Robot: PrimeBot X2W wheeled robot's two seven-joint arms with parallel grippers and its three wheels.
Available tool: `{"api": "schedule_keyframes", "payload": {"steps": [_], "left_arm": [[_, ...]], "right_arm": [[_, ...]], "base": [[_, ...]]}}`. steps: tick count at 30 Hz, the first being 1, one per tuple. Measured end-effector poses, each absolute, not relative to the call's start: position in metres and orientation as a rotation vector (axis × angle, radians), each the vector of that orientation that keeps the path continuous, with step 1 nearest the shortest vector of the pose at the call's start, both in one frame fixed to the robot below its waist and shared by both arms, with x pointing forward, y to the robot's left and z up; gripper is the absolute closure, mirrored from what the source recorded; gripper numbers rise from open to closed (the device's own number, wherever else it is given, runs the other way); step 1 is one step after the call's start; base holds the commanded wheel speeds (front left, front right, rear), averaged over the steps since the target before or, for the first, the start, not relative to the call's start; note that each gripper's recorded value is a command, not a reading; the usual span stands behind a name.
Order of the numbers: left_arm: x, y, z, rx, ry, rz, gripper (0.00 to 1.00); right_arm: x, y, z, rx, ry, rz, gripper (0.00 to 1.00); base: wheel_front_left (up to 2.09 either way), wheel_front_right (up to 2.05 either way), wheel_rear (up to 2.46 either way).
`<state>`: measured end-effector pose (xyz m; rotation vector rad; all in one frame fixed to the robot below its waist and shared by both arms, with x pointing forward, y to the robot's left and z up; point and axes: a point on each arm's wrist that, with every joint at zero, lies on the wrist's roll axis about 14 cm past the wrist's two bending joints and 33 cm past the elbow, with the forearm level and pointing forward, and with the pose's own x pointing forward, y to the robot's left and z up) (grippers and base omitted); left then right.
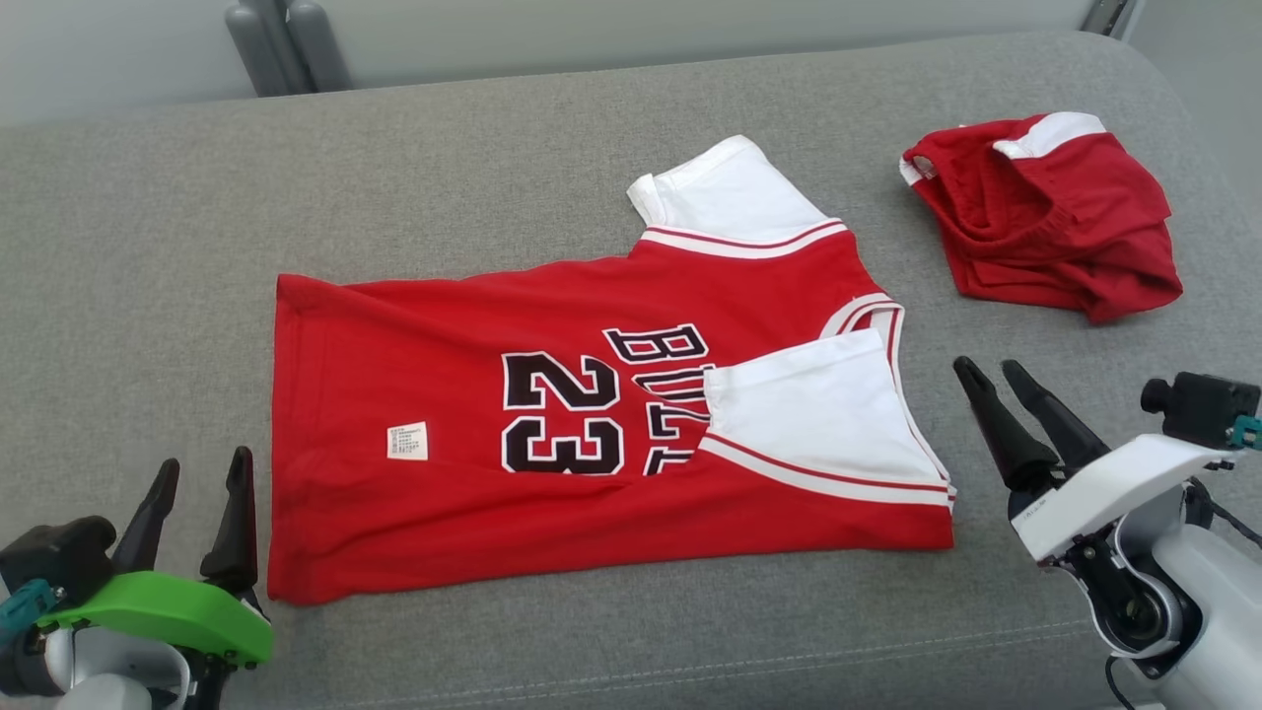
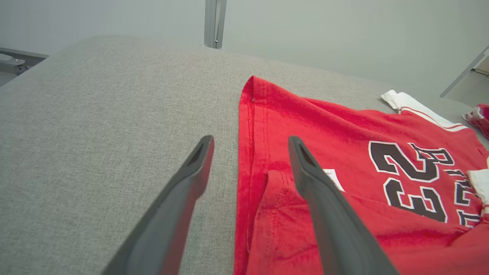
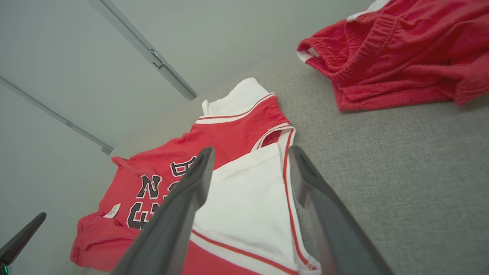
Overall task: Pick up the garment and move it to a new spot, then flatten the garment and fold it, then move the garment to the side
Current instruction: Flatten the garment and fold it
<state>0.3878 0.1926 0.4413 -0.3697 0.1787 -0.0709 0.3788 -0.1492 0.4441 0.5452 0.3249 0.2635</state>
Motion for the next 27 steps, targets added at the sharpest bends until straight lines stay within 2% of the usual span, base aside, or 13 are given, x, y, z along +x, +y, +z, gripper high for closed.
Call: {"api": "schedule_keyframes", "payload": {"steps": [9,21,27], "left_arm": [[0.407,0.174,0.461,-0.296,0.12,-0.149,0.0],[0.418,0.149,0.477,-0.253,0.072,-0.215,0.0],[0.422,0.15,0.479,-0.238,0.065,-0.203,0.0]], "right_arm": [[0.396,-0.16,0.468,0.3,0.199,0.242,0.0],[0.402,-0.183,0.505,0.134,0.043,0.168,0.0],[0.404,-0.175,0.512,0.107,0.009,0.18,0.0]], "base": [[0.0,0.0,0.0],[0.0,0.0,0.0],[0.0,0.0,0.0]]}}
